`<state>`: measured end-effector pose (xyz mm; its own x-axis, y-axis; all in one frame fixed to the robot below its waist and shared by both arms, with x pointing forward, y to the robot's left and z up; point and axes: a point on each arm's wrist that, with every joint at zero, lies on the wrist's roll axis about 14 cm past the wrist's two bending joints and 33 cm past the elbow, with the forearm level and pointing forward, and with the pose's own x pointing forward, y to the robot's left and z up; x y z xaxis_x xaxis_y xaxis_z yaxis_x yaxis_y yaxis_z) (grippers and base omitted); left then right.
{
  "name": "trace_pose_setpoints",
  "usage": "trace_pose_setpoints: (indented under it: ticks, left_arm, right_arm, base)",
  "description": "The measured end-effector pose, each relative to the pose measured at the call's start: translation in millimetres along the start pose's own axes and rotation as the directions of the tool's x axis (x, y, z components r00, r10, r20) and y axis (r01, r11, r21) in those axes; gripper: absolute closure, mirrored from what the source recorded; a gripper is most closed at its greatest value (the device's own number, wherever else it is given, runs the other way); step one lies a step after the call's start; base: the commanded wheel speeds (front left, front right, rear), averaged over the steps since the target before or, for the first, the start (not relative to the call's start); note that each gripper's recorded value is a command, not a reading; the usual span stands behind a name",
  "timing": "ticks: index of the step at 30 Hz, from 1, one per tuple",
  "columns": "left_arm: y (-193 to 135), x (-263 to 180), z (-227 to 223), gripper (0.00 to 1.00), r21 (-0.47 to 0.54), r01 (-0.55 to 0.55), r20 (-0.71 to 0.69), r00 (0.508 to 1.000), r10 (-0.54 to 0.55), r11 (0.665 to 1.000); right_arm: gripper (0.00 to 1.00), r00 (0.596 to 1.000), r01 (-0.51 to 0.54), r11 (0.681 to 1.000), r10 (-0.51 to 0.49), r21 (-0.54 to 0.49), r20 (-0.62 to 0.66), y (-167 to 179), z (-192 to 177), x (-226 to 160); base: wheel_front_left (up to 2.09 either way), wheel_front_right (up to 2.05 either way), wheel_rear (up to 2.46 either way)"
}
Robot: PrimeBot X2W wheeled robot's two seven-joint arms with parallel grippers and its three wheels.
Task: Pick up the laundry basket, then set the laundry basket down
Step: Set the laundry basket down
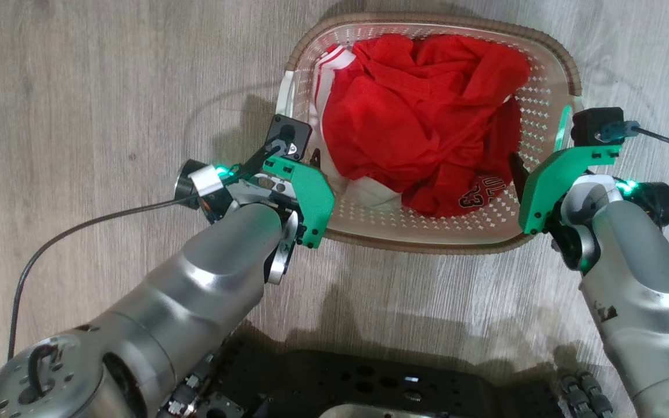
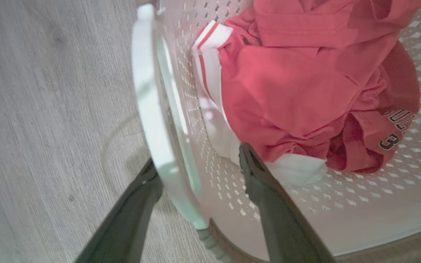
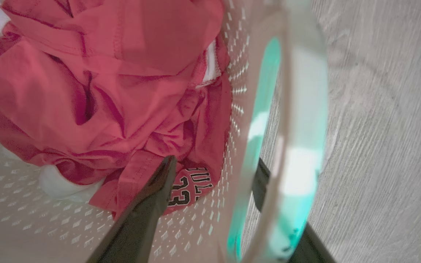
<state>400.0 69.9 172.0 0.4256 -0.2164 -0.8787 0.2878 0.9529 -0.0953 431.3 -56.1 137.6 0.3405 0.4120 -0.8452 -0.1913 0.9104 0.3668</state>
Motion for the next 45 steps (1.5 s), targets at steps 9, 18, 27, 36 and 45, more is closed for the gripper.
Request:
trace_pose_setpoints:
  ticks: [9,18,27,36,45]
  left_arm:
    - [1.1,-2.8,6.7,0.00,0.008,-0.008,0.016,1.000,0.008,1.000]
    - [2.1,-10.4,17.9,0.00,0.018,-0.019,0.045,0.999,0.018,1.000]
    - [4.5,-18.5,27.6,0.00,0.016,-0.032,0.081,0.996,0.031,0.999]
    - [6.1,-37.3,35.6,0.00,0.007,-0.059,0.131,0.990,0.057,0.998]
    - [12.7,-68.5,54.3,0.00,-0.042,-0.116,0.254,0.959,0.123,0.992]
  right_arm:
    - [0.00,1.000,0.018,1.000,-0.018,-0.001,0.007,-2.3,3.2,-4.6]
    - [0.00,0.999,0.034,0.999,-0.034,-0.002,0.020,0.3,9.3,-13.7]
    - [0.00,0.996,0.078,0.997,-0.078,-0.002,0.031,-6.8,13.6,-22.3]
    - [0.00,0.990,0.096,0.995,-0.096,0.007,0.105,-0.6,35.0,-44.5]
    - [0.00,0.962,0.107,0.994,-0.110,0.023,0.251,6.0,62.4,-87.1]
  base:
    - [0.00,0.00,0.00]
    - [0.00,0.00,0.00]
    - [0.00,0.00,0.00]
    - [0.00,0.00,0.00]
    - [0.00,0.00,0.00]
